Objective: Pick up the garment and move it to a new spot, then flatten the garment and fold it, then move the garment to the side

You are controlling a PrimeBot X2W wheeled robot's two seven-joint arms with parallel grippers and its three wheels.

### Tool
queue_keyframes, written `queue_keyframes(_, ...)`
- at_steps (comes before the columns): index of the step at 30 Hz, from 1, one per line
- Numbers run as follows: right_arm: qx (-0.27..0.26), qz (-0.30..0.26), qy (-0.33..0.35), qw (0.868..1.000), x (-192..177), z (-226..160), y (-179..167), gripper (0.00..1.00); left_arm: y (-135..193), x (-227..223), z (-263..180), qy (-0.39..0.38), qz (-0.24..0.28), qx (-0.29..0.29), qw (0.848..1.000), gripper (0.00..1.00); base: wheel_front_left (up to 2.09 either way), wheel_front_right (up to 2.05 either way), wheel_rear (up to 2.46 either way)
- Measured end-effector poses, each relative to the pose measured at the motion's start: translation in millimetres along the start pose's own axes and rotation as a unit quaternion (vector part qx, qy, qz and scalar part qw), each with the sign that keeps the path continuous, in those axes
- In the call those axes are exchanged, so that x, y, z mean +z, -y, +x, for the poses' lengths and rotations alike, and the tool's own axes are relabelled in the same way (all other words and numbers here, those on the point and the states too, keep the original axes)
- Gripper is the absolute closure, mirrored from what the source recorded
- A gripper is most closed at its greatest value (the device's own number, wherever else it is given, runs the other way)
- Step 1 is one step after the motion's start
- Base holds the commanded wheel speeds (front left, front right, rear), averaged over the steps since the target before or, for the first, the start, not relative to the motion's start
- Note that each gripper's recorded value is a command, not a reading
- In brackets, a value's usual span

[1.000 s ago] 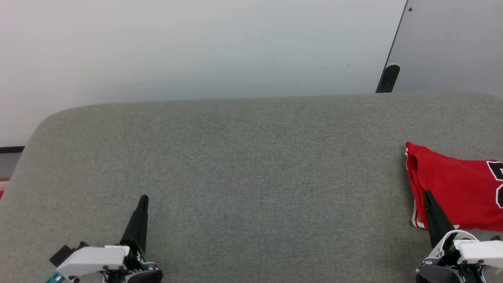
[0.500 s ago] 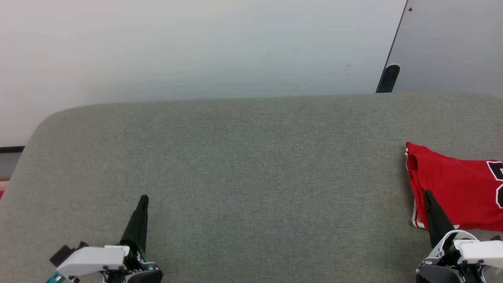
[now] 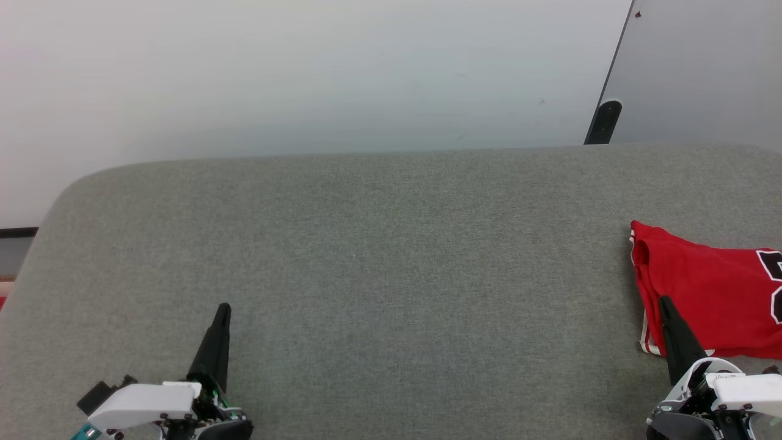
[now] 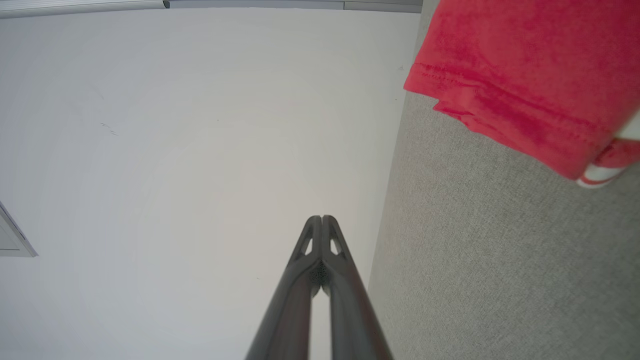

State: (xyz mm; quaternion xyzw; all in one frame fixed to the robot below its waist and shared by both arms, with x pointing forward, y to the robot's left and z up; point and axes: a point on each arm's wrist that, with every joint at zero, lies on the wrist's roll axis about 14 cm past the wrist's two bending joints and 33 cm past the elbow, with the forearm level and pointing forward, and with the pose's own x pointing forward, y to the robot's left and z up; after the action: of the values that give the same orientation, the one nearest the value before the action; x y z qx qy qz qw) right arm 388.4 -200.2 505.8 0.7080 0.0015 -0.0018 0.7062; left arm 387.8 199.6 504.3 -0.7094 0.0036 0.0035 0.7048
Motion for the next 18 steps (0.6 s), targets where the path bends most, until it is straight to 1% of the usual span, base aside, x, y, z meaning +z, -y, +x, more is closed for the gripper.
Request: queue_keyframes(18, 0.0, 0.0, 0.0, 1.0, 0.0, 0.0, 0.0, 1.0, 0.0, 0.0, 0.0, 0.0, 0.0, 0.0, 1.0, 1.0, 0.0, 0.0, 0.0)
